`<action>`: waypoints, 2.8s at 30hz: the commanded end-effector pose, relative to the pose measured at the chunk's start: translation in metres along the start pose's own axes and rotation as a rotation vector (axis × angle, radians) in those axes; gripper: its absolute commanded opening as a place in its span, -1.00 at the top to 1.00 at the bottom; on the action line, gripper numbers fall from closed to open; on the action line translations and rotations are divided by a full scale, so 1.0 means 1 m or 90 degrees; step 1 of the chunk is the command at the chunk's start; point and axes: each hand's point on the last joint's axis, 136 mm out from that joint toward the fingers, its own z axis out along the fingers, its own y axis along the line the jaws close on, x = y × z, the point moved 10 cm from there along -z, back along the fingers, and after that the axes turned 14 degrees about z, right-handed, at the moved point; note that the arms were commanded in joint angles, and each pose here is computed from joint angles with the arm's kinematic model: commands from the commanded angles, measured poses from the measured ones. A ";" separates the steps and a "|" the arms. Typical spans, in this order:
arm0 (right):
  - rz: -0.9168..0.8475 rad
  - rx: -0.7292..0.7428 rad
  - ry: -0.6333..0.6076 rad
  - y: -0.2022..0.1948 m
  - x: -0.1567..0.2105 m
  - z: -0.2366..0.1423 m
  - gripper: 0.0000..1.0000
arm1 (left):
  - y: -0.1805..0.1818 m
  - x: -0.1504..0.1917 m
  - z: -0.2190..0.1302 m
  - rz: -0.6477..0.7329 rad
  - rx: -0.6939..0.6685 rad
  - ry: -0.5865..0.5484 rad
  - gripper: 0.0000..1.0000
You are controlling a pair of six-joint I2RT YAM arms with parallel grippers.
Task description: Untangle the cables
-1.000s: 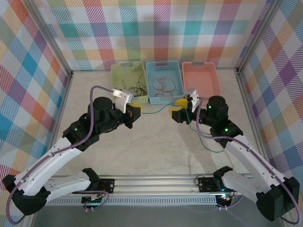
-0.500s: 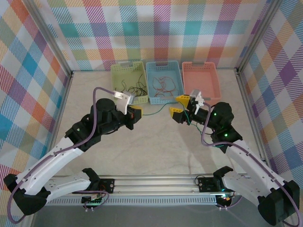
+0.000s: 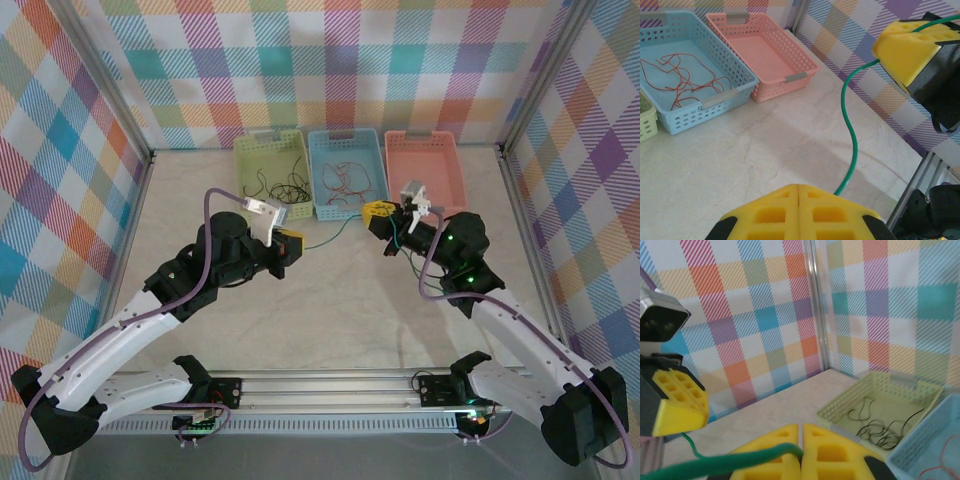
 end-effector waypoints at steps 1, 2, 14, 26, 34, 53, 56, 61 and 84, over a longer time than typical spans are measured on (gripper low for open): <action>-0.016 0.047 -0.044 0.002 -0.018 0.000 1.00 | 0.000 -0.003 -0.004 -0.005 0.000 -0.023 0.85; -0.017 0.080 -0.052 -0.002 -0.019 0.000 1.00 | 0.000 -0.001 -0.005 -0.004 -0.008 -0.023 0.53; 0.080 0.560 -0.020 -0.099 -0.061 0.004 1.00 | 0.019 0.027 -0.019 -0.010 -0.165 0.001 -0.78; 0.087 0.893 0.086 -0.212 -0.087 0.020 1.00 | 0.025 0.060 -0.029 -0.016 -0.194 -0.004 -0.84; 0.059 1.004 0.238 -0.288 -0.060 0.049 1.00 | 0.027 0.069 -0.023 -0.018 -0.191 0.010 -0.84; 0.126 1.057 0.341 -0.343 -0.046 0.050 0.04 | 0.028 0.077 -0.018 -0.016 -0.182 0.022 -0.84; 0.160 0.991 0.361 -0.338 -0.043 0.054 0.07 | 0.028 0.078 -0.018 -0.017 -0.181 0.024 -0.84; 0.264 0.876 0.315 -0.314 -0.049 0.063 -0.05 | 0.028 0.078 -0.019 -0.018 -0.182 0.020 -0.84; 0.495 0.665 0.397 -0.299 0.033 0.096 0.22 | 0.028 0.081 -0.019 -0.019 -0.179 0.023 -0.84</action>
